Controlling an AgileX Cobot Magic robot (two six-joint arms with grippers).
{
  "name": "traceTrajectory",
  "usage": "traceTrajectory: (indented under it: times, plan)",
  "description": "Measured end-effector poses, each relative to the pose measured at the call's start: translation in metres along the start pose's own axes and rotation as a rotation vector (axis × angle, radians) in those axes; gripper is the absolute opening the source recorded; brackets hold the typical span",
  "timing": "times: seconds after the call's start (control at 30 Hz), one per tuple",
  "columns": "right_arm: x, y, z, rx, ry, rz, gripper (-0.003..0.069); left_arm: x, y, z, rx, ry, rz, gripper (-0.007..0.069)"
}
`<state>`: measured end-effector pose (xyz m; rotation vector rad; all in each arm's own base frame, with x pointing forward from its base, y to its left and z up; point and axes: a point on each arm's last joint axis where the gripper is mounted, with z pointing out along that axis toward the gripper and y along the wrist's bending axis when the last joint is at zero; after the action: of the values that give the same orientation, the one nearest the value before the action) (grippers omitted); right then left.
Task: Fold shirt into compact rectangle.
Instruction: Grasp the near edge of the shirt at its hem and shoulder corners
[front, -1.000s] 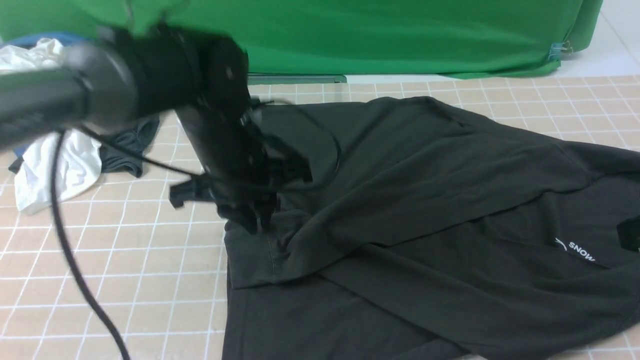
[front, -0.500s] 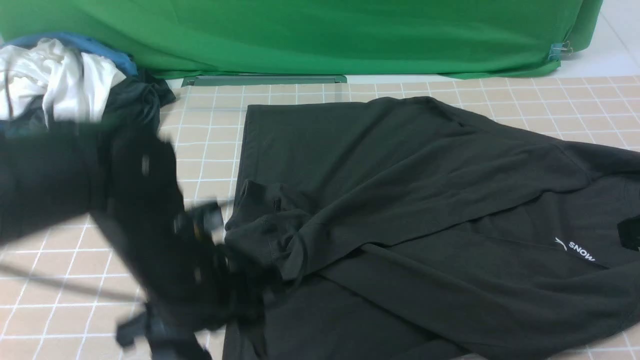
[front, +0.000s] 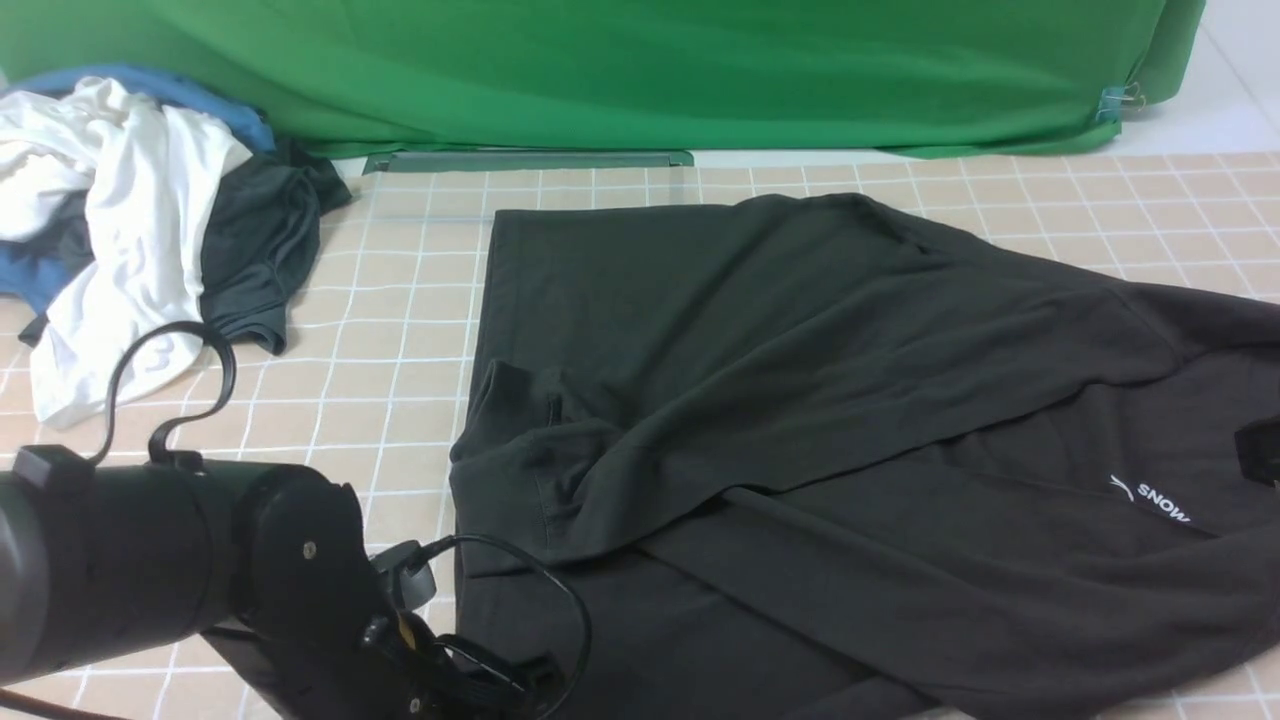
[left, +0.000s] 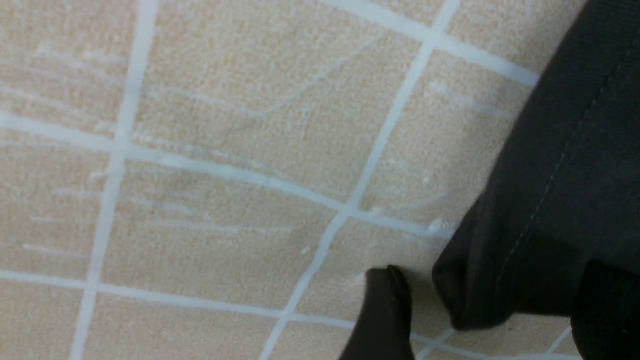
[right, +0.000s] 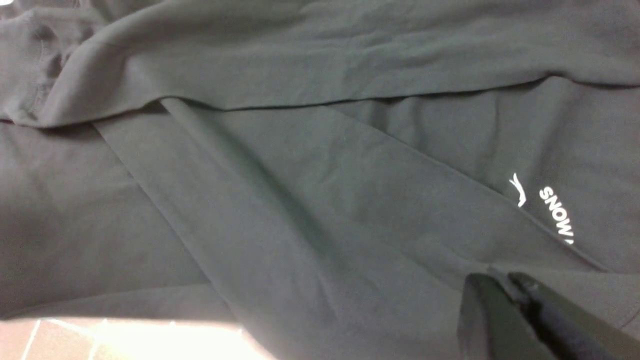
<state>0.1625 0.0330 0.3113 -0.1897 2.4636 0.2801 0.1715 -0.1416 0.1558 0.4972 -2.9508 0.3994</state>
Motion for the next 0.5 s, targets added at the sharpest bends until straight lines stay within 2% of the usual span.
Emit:
traceTrajectory:
  times: [0.2, 0.37, 0.5]
  plan:
    - [0.000, 0.000, 0.000, 0.000, -0.002, 0.001, 0.0059, -0.002, -0.002, 0.003, -0.001, -0.001, -0.009, 0.0465]
    - [0.000, 0.000, 0.000, 0.000, -0.002, 0.001, 0.0059, -0.012, -0.011, 0.001, 0.095, -0.107, -0.026, 0.0454]
    - [0.000, 0.000, 0.000, 0.000, -0.003, 0.001, 0.0062, -0.013, -0.012, 0.001, 0.102, -0.119, -0.012, 0.0419]
